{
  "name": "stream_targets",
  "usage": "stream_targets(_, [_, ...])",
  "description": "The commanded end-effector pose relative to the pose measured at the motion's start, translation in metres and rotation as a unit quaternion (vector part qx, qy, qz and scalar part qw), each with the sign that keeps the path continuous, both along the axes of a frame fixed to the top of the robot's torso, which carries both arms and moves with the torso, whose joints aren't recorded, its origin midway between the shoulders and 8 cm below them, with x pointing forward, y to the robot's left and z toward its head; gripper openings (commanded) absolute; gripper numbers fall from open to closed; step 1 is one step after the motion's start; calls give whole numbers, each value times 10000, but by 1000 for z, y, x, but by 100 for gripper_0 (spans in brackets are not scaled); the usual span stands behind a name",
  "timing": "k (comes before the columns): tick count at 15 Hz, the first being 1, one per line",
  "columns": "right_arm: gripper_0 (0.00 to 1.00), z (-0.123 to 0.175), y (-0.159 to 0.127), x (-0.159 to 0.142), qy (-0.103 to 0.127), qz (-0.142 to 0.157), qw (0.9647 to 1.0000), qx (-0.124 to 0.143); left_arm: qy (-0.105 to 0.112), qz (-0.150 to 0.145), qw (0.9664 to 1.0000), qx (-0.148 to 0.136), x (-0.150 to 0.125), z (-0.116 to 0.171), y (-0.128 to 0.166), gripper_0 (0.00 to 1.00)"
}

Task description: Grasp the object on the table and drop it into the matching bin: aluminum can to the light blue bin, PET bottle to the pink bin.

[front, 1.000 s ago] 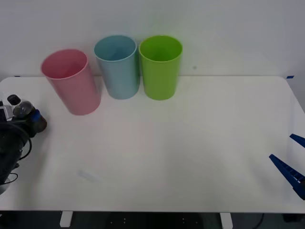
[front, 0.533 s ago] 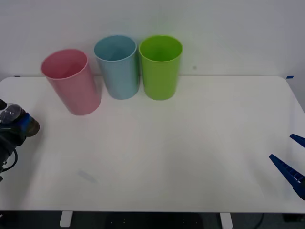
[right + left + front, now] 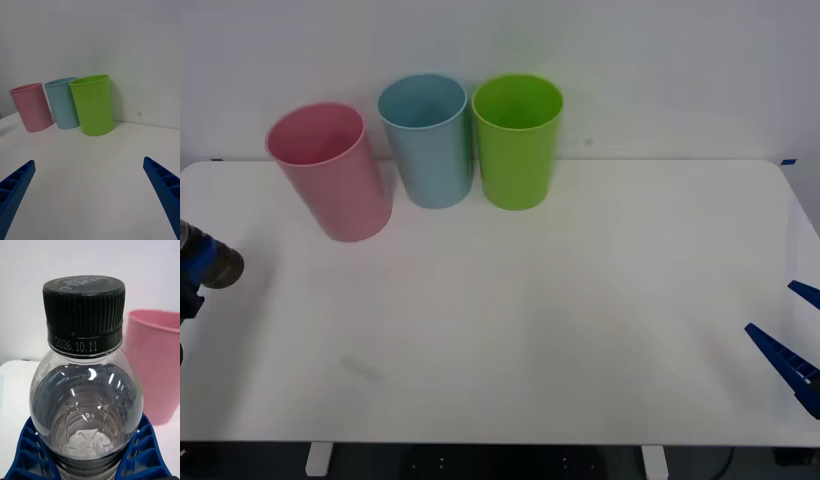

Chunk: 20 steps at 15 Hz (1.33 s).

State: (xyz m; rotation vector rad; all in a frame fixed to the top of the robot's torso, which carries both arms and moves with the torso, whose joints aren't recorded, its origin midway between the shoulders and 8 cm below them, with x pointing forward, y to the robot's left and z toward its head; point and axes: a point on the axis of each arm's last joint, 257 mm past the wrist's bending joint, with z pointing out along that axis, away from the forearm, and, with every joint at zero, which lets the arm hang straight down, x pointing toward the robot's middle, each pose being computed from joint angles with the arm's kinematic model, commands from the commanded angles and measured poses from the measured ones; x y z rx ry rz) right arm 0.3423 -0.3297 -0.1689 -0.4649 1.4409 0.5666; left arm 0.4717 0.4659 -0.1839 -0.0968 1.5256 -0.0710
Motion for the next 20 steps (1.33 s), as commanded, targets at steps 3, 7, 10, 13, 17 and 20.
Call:
stream_targets(3, [100,0,0,0,0,0,10000,0,-484,-147,9986,-173,-4,58,-8,0])
stream_targets(7, [100,0,0,0,0,0,10000,0,-745,-505,9938,-654,-3,112,-10,0])
stream_targets(10, [100,0,0,0,0,0,10000,0,-844,-720,9902,-851,3,149,-7,0])
stream_targets(13, [100,0,0,0,0,0,10000,0,-770,-971,9885,-864,13,177,-12,0])
stream_targets(17, [100,0,0,0,0,0,10000,0,-639,-1155,9892,-633,37,200,-27,0])
stream_targets(20, [100,0,0,0,0,0,10000,0,-518,-1334,9892,-311,66,203,-44,0])
